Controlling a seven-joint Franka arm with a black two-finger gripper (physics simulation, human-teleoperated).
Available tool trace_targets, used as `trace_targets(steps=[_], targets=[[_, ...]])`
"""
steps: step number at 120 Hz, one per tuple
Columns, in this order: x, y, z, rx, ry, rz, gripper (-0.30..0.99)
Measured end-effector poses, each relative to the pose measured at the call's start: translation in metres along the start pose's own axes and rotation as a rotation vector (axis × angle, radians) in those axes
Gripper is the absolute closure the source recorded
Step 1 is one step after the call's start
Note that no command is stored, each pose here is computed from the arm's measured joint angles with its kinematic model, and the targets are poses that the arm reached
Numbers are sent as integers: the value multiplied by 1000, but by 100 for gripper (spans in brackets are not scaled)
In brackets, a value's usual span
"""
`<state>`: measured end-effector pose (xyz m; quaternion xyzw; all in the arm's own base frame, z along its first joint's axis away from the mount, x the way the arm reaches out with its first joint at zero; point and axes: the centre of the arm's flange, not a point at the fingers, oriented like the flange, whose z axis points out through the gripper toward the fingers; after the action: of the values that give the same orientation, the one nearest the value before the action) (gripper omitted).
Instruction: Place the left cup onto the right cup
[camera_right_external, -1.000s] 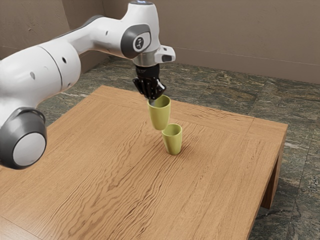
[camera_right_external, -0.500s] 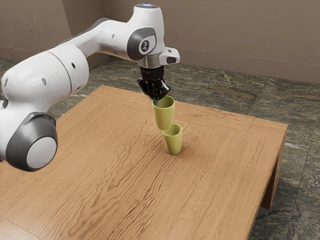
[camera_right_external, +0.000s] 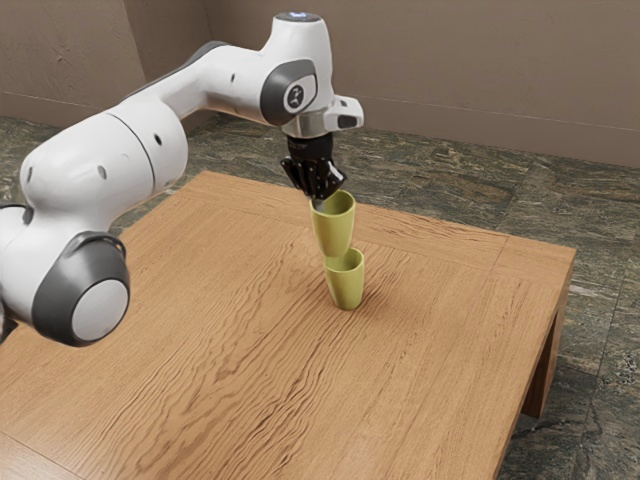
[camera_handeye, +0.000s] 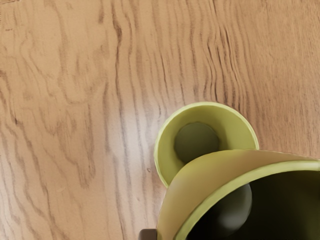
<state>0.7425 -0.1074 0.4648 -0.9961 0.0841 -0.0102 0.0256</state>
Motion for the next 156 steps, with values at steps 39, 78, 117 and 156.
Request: trace_targets(steps=[39,78,117,156], targets=[[8,-1,5,4,18,-1,79],[15,6,4,1,43,12,79],[21,3,15,-4,52,9,79],[24,2,27,-2,48,7,79]])
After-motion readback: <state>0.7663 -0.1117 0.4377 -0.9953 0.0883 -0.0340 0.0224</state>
